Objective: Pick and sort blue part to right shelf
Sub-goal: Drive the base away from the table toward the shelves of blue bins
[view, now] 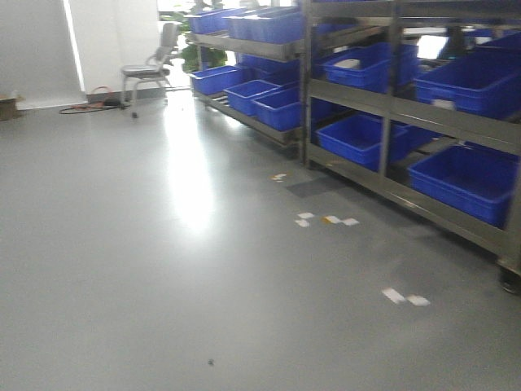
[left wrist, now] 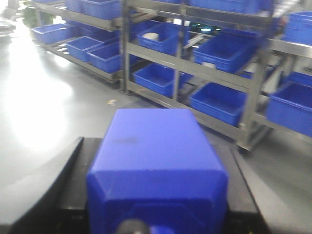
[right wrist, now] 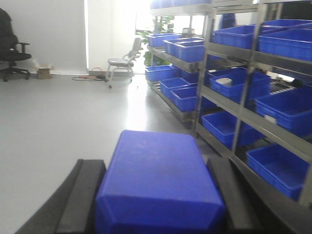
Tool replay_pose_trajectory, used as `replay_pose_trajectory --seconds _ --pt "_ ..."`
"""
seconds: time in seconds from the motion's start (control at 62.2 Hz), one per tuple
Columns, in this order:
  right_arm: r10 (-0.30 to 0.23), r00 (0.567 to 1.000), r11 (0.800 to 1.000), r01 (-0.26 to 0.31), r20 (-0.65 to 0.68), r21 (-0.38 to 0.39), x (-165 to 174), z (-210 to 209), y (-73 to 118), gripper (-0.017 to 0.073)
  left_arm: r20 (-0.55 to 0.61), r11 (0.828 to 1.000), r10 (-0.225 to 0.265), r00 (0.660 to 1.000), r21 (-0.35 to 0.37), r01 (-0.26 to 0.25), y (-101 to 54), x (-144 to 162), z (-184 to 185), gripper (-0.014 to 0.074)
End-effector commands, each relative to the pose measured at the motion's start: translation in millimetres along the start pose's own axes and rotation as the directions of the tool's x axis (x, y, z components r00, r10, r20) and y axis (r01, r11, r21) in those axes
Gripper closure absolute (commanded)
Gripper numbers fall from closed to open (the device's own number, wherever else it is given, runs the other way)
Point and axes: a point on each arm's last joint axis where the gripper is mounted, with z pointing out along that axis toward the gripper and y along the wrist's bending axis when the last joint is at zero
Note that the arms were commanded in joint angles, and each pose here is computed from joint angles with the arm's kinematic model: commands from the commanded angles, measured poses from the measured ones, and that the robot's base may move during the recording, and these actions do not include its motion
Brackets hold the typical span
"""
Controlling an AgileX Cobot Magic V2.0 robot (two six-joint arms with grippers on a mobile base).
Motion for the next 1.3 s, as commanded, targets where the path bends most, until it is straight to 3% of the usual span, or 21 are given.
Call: replay_pose_trajectory --seconds 0.0,1.286 --pt "-0.016 0.993 1.0 0.016 0.113 -0.004 -17.4 -1.4 0.3 0.0415 0.104 0.999 0.003 0.995 0.036 -0.006 -3.5 -15.9 -2.4 0.0353" --pt "-0.016 0.993 1.0 0.016 0.113 -0.004 -17.4 -1.4 0.3 0.0415 0.104 0.999 0.003 0.995 0.036 -0.006 -3.5 -15.9 -2.4 0.0353"
